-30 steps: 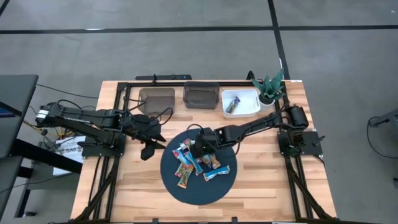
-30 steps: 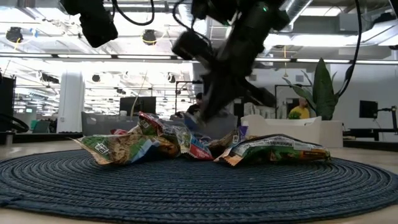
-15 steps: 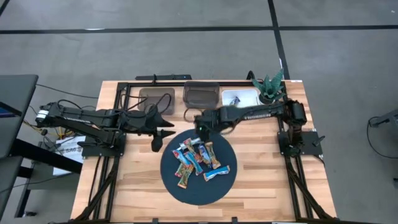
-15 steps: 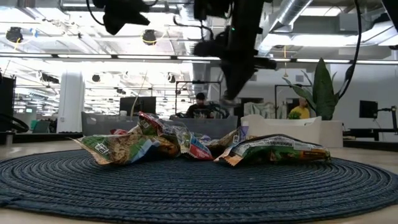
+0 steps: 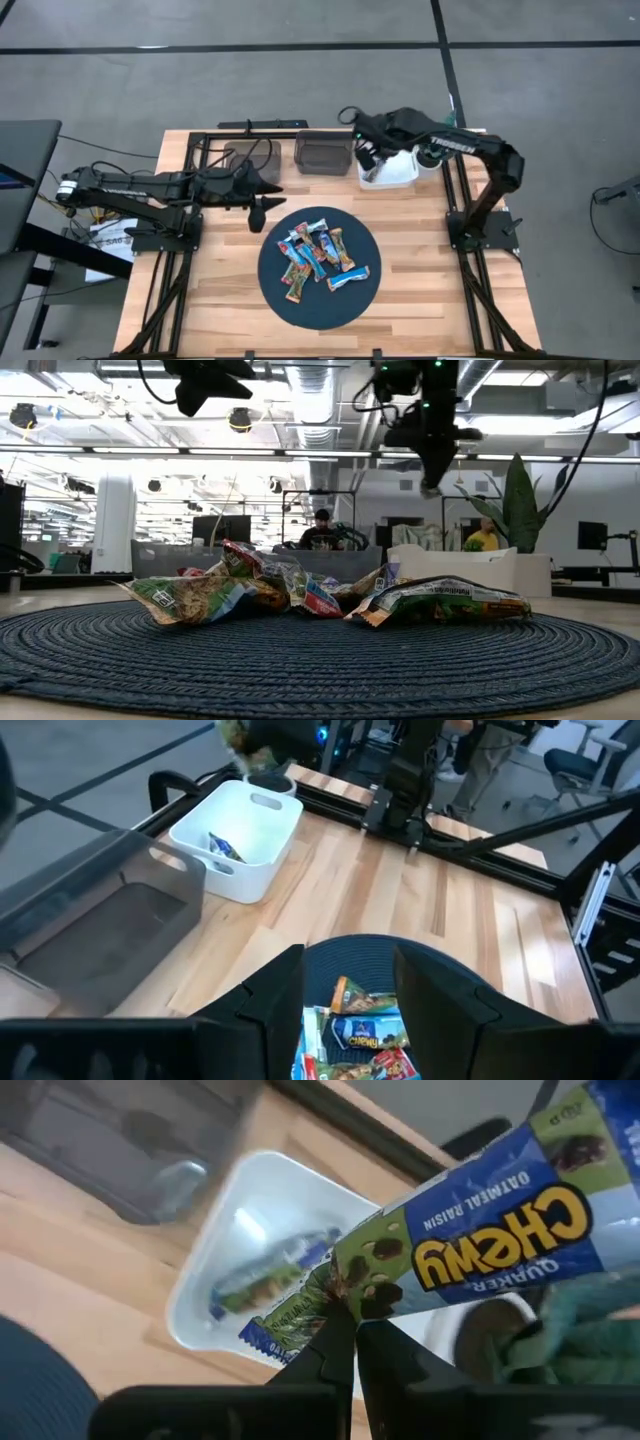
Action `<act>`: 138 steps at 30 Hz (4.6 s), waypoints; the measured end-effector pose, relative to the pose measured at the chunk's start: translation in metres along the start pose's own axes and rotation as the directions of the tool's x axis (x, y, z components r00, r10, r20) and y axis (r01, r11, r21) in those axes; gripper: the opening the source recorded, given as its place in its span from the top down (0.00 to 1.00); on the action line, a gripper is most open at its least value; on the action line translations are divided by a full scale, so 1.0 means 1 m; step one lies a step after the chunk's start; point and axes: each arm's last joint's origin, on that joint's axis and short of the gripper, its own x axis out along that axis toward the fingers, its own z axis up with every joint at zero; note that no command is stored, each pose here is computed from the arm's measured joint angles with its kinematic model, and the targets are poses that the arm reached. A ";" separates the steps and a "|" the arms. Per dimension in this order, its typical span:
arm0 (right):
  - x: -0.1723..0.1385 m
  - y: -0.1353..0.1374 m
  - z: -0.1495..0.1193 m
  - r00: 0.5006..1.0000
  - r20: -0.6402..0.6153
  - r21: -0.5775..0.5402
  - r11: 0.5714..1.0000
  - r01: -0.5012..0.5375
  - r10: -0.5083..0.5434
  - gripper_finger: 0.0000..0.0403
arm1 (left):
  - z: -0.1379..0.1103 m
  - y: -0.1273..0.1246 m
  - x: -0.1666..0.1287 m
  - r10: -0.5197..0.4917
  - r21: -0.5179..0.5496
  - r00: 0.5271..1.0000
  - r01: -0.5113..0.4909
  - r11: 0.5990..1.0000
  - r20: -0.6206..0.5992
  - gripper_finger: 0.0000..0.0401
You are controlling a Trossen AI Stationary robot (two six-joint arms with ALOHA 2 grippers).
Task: Pick and place Granola Bars by type
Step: Put the blue granola bar into the white bin
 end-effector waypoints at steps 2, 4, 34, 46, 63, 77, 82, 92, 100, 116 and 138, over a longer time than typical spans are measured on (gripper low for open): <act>0.003 -0.011 -0.004 1.000 -0.027 0.008 1.000 -0.015 0.015 1.00 | 0.001 0.001 0.000 0.009 -0.006 1.000 -0.009 1.000 0.006 0.64; 0.008 -0.018 -0.010 0.998 -0.053 0.018 0.999 -0.033 0.034 1.00 | 0.002 0.001 0.000 0.008 -0.011 1.000 -0.008 1.000 0.020 0.64; 0.020 -0.001 -0.025 0.947 0.024 -0.020 0.947 -0.321 0.322 0.65 | 0.004 0.000 0.000 -0.001 -0.033 0.999 0.003 0.999 0.042 0.64; -0.023 0.080 -0.079 0.836 0.018 -0.141 0.829 -0.542 0.549 0.63 | -0.007 -0.006 -0.001 -0.275 -0.051 0.950 0.270 0.961 -0.145 0.64; -0.015 0.193 -0.147 0.755 -0.237 -0.189 0.734 -0.653 0.611 0.65 | -0.027 -0.017 -0.008 -0.370 -0.098 0.862 0.359 0.928 -0.348 0.64; 0.023 0.241 -0.163 0.828 -0.282 -0.265 0.790 -0.553 0.485 0.67 | -0.035 -0.024 -0.013 -0.395 -0.105 0.822 0.387 0.916 -0.410 0.64; 0.033 0.242 -0.161 0.856 -0.258 -0.285 0.811 -0.511 0.448 0.67 | -0.035 -0.024 -0.013 -0.394 -0.105 0.823 0.387 0.916 -0.410 0.64; 0.041 0.238 -0.162 0.855 -0.292 -0.305 0.805 -0.509 0.429 0.67 | -0.035 -0.024 -0.013 -0.392 -0.105 0.821 0.384 0.917 -0.415 0.64; 0.042 0.239 -0.164 0.844 -0.312 -0.302 0.797 -0.524 0.436 0.68 | -0.035 -0.024 -0.013 -0.391 -0.105 0.822 0.384 0.917 -0.415 0.64; 0.053 0.249 -0.167 0.818 -0.356 -0.290 0.779 -0.556 0.451 0.99 | -0.036 -0.024 -0.013 -0.388 -0.104 0.821 0.381 0.919 -0.419 0.64; 0.001 0.188 -0.051 0.982 -0.059 -0.437 0.880 -0.187 0.180 0.99 | -0.016 -0.023 -0.007 -0.180 -0.008 0.973 0.180 0.984 -0.143 0.64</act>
